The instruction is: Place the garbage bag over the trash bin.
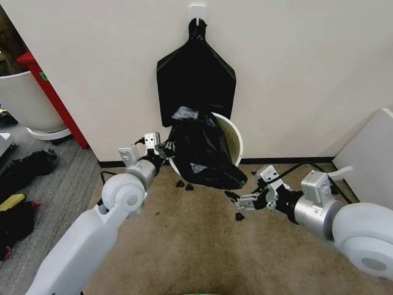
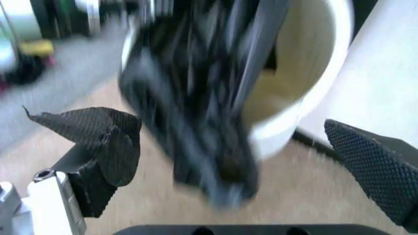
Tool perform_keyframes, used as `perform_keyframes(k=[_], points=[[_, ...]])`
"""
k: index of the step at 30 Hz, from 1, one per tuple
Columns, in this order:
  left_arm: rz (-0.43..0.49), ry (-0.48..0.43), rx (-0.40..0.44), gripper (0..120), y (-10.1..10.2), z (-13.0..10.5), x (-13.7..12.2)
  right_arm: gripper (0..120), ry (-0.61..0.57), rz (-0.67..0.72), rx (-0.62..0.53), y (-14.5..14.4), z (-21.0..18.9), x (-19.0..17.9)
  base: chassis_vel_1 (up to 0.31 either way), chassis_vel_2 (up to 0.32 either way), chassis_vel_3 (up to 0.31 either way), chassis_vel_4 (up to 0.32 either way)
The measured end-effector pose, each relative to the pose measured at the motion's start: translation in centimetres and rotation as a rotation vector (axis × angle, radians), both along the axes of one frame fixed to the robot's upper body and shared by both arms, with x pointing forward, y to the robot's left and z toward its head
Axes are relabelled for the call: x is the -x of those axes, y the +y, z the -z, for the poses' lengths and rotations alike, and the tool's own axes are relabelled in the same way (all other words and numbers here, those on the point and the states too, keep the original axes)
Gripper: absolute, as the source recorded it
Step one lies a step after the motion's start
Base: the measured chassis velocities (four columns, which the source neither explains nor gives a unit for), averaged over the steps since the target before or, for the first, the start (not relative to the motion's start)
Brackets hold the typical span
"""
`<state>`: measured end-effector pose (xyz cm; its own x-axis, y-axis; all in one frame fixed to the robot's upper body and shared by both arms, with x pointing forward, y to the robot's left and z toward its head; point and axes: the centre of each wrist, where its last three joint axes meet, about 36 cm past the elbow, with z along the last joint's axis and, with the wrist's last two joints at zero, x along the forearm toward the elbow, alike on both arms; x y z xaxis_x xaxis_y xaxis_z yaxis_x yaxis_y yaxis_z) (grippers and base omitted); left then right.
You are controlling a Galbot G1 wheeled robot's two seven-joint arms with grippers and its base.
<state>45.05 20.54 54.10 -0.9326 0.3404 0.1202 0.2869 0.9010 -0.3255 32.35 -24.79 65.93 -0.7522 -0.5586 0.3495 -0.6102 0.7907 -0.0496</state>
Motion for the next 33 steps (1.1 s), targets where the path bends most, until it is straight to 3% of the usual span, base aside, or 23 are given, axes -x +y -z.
perform_keyframes(k=[8, 15, 33], points=[[0.062, -0.038, -0.057, 4, -1.0, 1.1, 0.9, 100, -0.094, -0.033, -0.179, 0.1, -1.8, -0.3, 0.0, 0.0, 0.0, 0.0], [0.094, -0.061, -0.066, 4, -1.6, 0.9, 0.6, 100, 0.046, 0.025, -0.349, 0.6, -0.1, -1.6, 0.0, 0.0, 0.0, 0.0], [0.123, -0.077, -0.065, 4, -2.0, 0.7, 0.7, 97, 0.133, 0.121, -0.395, 0.2, 2.5, -4.6, 0.0, 0.0, 0.0, 0.0]])
